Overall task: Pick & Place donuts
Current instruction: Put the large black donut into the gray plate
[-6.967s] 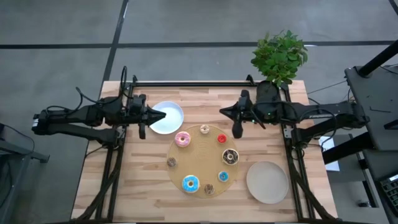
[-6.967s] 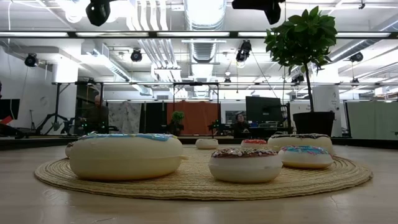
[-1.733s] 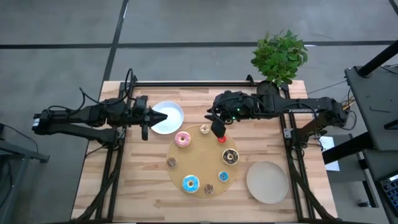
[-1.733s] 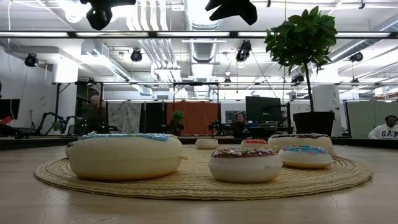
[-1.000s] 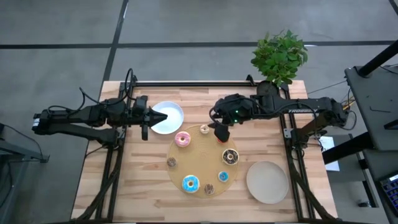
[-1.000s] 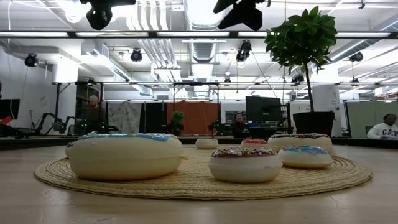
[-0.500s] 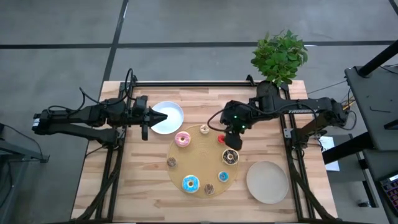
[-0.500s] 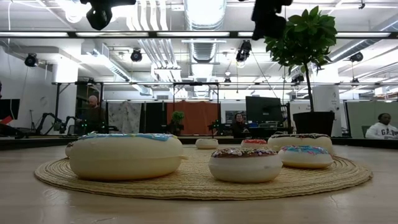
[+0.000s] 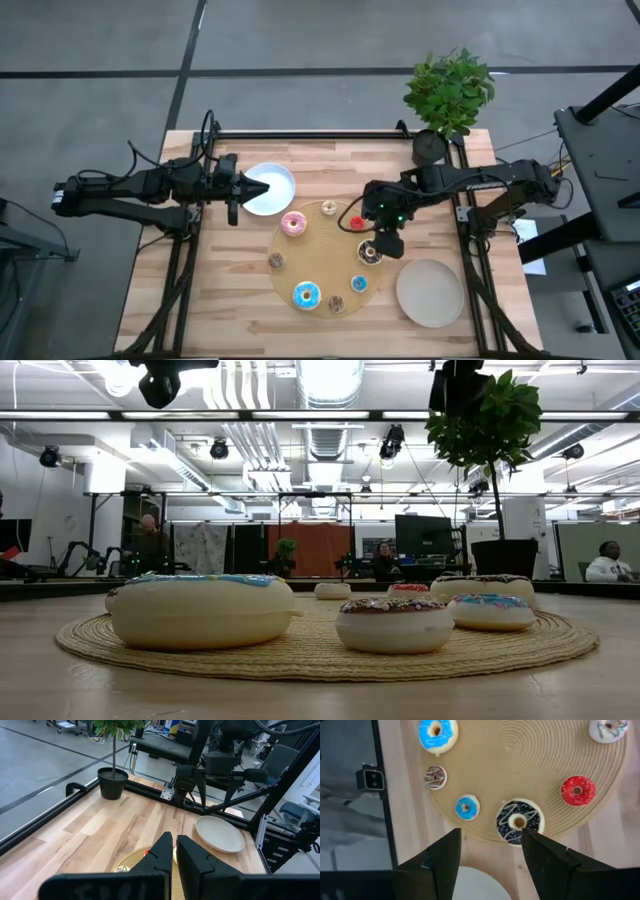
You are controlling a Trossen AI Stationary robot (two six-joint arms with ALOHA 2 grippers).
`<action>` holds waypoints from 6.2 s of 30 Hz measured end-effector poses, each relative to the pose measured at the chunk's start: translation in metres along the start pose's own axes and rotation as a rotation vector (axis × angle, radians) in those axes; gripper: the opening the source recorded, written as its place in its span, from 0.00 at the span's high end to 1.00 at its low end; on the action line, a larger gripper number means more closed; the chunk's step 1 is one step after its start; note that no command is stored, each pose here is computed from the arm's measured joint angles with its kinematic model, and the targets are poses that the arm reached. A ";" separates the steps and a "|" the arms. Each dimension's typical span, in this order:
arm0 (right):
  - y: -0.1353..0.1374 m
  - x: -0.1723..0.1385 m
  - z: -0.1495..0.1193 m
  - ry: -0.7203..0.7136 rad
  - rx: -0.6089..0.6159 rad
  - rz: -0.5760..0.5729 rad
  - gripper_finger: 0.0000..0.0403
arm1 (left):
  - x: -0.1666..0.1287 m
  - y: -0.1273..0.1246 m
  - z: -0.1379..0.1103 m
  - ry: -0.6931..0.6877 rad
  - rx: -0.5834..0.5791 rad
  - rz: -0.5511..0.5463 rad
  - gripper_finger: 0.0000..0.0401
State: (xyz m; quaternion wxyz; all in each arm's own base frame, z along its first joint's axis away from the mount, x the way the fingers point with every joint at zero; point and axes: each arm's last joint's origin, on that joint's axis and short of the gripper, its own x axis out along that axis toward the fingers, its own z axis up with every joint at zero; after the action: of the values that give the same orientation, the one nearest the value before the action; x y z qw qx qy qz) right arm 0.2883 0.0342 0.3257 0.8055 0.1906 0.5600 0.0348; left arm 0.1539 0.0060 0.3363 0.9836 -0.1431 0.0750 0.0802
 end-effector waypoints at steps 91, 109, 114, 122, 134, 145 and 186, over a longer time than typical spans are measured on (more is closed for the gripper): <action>-0.039 0.127 -0.021 0.192 -0.044 -0.228 0.11 | 0.000 0.001 -0.003 0.034 0.003 0.004 1.00; -0.048 0.143 -0.018 0.240 -0.052 -0.303 0.11 | 0.000 0.001 -0.004 0.042 0.004 0.005 1.00; -0.050 0.151 -0.019 0.259 -0.048 -0.309 0.11 | 0.000 0.001 -0.004 0.042 0.004 0.005 1.00; -0.052 0.161 -0.018 0.259 -0.048 -0.306 0.11 | 0.000 0.001 -0.004 0.042 0.004 0.004 1.00; -0.053 0.164 -0.018 0.269 -0.046 -0.308 0.20 | 0.000 0.001 -0.004 0.042 0.004 0.004 1.00; -0.052 0.164 -0.018 0.271 -0.045 -0.301 0.42 | 0.000 0.001 -0.004 0.043 0.004 0.004 1.00; -0.047 0.151 -0.015 0.268 -0.041 -0.277 0.85 | 0.000 0.001 -0.004 0.043 0.004 0.005 1.00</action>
State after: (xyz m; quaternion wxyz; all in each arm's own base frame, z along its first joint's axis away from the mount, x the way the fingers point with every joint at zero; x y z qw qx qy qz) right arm 0.3231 0.0352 0.1704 0.7247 0.0887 0.6821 -0.0401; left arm 0.1534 0.0057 0.3321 0.9818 -0.1428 0.0969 0.0794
